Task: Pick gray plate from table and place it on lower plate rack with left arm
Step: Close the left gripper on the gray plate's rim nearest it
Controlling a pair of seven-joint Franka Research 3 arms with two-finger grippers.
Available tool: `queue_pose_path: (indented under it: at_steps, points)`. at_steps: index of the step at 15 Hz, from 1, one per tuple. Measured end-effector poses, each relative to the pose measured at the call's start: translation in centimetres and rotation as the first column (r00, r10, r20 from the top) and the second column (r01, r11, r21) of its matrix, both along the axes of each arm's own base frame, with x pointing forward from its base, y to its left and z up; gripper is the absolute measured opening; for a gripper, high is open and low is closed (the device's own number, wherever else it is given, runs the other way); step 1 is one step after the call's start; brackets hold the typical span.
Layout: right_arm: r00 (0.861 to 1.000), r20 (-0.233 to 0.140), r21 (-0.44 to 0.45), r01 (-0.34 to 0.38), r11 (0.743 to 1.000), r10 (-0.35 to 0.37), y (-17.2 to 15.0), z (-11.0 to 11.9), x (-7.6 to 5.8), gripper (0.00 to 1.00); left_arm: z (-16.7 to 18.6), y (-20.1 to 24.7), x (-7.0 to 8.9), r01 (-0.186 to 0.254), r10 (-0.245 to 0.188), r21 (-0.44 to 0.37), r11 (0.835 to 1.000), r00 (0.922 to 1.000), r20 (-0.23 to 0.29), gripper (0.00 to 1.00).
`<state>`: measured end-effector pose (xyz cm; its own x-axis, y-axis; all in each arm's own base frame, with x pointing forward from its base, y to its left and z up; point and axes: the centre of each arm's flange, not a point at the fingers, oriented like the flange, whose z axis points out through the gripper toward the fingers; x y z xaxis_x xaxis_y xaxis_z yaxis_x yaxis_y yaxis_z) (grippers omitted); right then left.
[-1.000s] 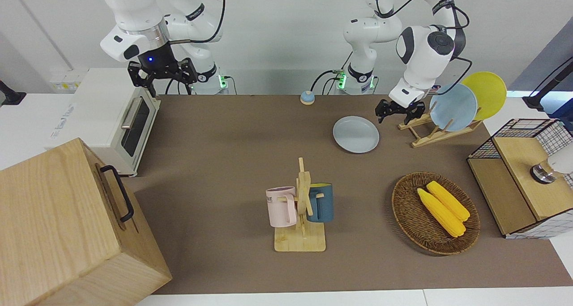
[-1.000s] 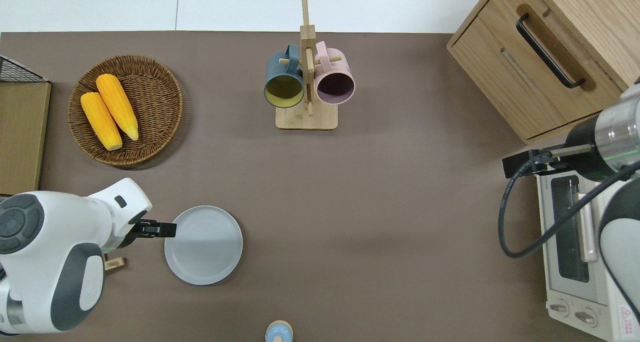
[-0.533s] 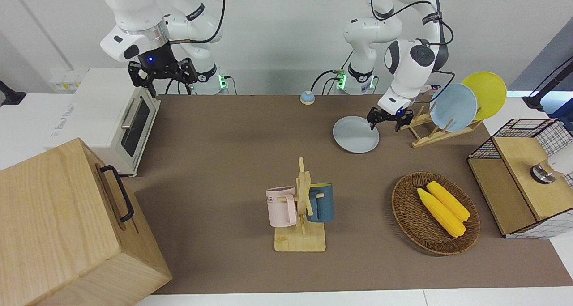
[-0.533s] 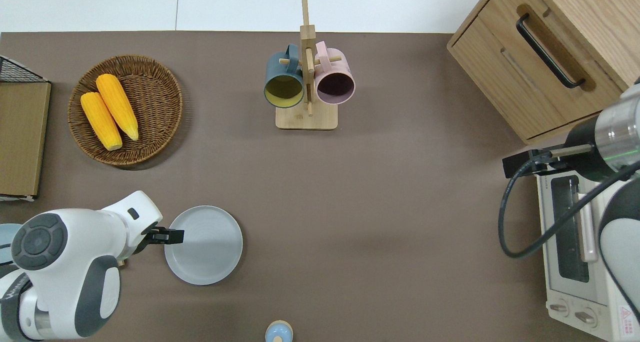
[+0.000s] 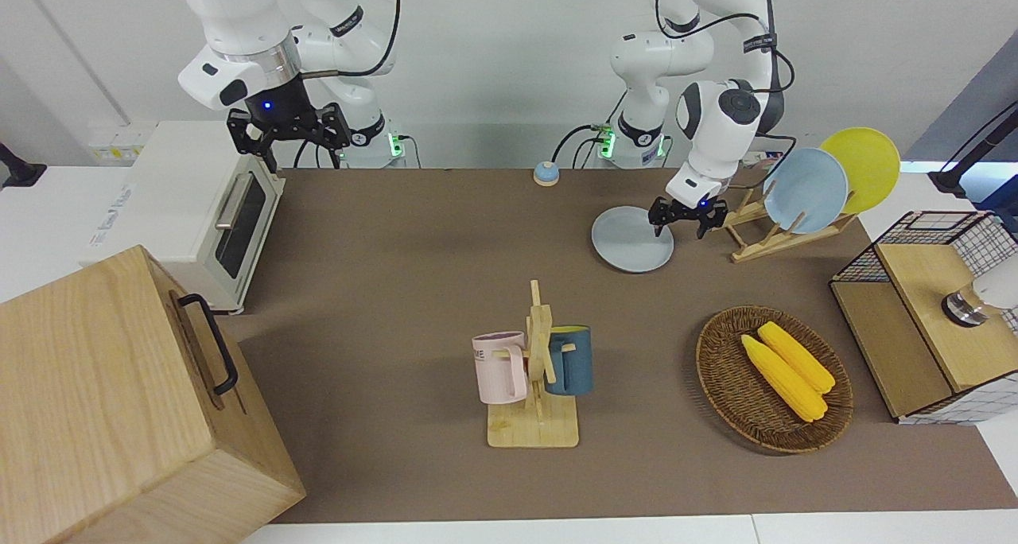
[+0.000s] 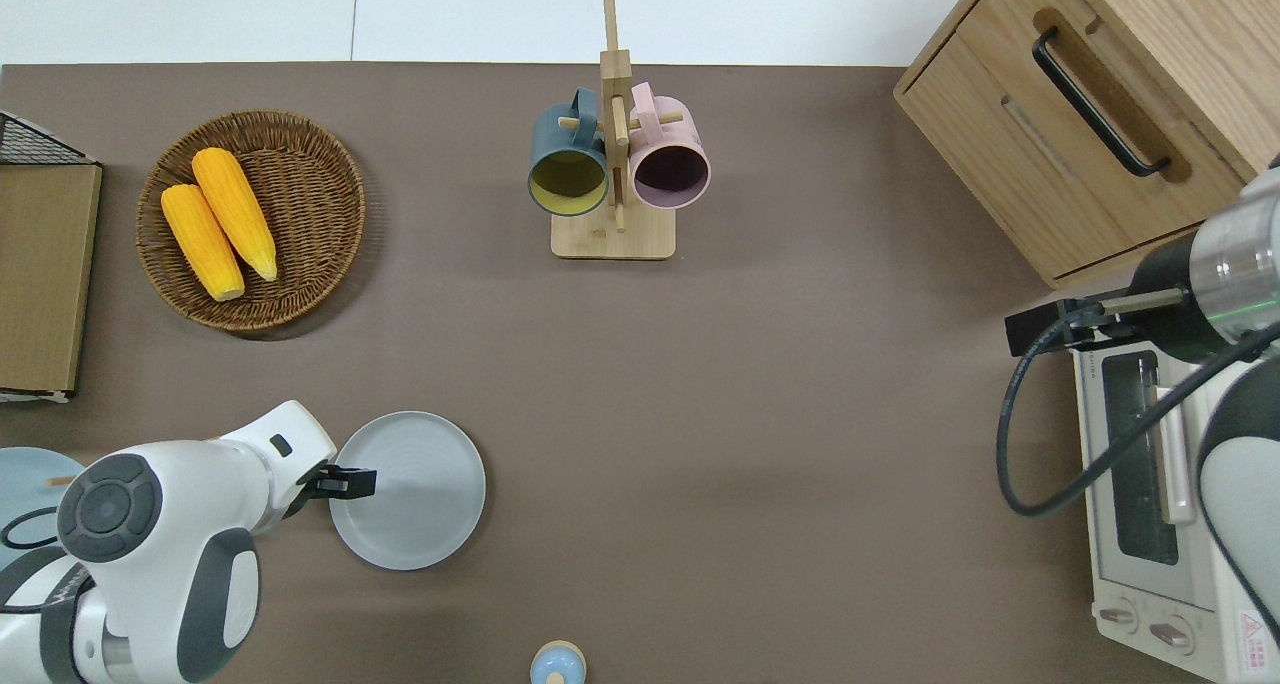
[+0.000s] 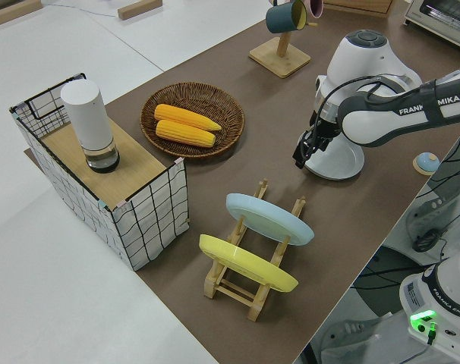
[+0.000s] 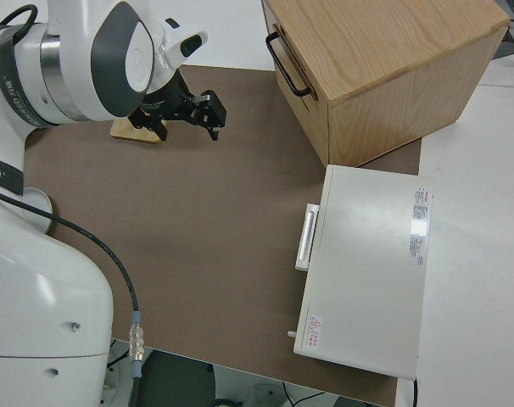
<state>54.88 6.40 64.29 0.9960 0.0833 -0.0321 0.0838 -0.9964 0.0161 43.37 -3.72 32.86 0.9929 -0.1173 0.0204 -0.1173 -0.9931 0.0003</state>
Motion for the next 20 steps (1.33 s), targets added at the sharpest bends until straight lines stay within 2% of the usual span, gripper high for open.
queue_pose_path:
  at_steps: [18,19,20]
  points:
    - [1.0,0.0,0.0,0.0,1.0,0.0,0.0,0.0,0.0,0.99,-3.6,-1.2,0.1,-0.001,0.001,-0.01,1.0,1.0,-0.002,0.98]
    - [1.0,0.0,0.0,0.0,1.0,0.0,0.0,0.0,0.0,0.99,-3.6,-1.2,0.1,-0.001,0.001,-0.01,1.0,1.0,-0.002,0.92]
    - [1.0,0.0,0.0,0.0,1.0,0.0,0.0,0.0,0.0,0.99,-3.6,-1.2,0.1,-0.001,0.001,-0.01,1.0,1.0,-0.002,0.8]
